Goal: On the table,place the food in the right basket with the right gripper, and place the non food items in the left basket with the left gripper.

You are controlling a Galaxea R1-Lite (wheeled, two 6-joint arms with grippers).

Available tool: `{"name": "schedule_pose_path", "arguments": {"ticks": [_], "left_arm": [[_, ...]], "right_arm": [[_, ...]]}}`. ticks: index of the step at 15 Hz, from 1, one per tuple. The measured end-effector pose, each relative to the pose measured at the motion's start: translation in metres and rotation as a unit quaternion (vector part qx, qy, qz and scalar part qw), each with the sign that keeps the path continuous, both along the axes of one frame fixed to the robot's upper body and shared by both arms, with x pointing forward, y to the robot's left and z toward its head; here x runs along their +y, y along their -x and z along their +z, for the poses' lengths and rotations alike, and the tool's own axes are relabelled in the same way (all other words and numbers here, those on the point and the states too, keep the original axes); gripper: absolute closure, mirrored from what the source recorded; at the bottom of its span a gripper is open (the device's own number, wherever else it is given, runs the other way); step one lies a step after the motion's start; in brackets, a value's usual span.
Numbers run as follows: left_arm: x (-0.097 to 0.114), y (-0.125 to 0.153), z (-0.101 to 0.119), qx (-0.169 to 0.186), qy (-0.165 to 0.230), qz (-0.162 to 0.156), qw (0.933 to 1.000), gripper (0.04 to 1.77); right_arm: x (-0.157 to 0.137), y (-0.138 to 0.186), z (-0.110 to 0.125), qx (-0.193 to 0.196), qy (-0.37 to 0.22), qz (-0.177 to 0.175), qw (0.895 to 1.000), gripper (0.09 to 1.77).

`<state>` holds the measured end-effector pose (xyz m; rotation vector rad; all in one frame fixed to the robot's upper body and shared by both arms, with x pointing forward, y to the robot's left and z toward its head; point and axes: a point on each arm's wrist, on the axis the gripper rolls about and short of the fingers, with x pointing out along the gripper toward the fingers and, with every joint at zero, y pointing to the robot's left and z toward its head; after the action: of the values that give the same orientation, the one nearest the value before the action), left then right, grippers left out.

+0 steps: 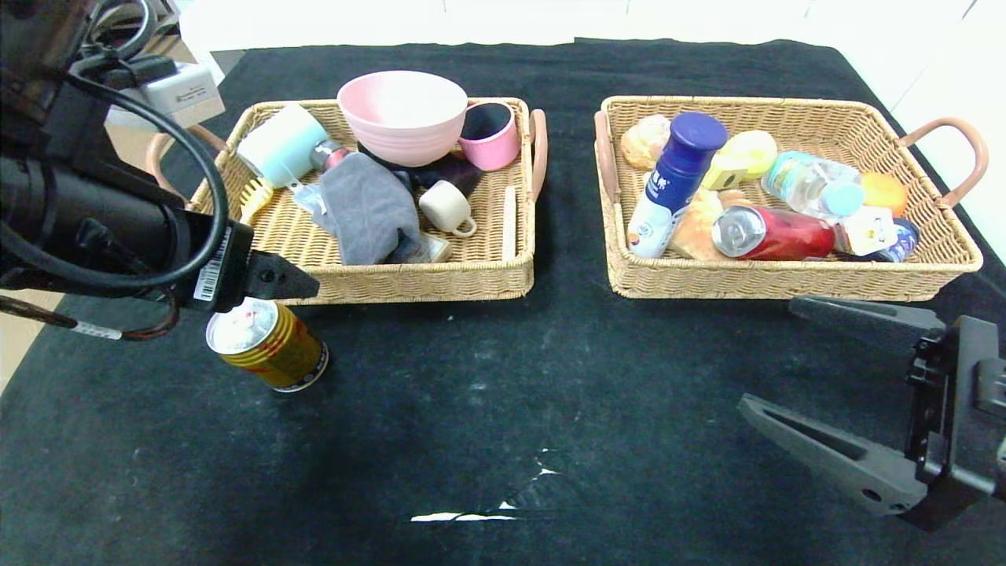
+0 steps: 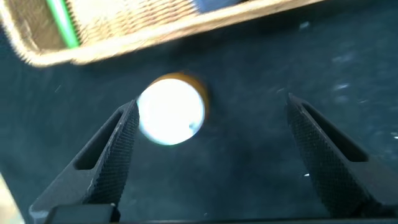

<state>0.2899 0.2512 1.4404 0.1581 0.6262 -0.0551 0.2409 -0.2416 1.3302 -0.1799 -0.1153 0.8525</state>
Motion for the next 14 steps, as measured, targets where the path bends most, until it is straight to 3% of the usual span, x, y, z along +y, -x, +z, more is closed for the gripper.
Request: {"name": "schedule_pose_path", "arguments": {"ticks": [4, 8, 14], "left_arm": [[0.028, 0.003, -0.006, 0.028, 0.053, -0.005, 0.9982, 0.11], [0.049, 0.0, -0.015, 0.046, 0.063, 0.022, 0.9967, 0.11], [0.059, -0.017, -0.028, 0.069, 0.085, 0.018, 0.9939, 0.1]], "right_arm": [[0.0, 0.0, -0.001, 0.002, 0.001, 0.0, 1.0, 0.15], [0.001, -0.001, -0.002, 0.005, 0.003, 0.0, 1.0, 0.15], [0.001, -0.002, -0.003, 0.008, 0.004, 0.0, 1.0, 0.15]]}}
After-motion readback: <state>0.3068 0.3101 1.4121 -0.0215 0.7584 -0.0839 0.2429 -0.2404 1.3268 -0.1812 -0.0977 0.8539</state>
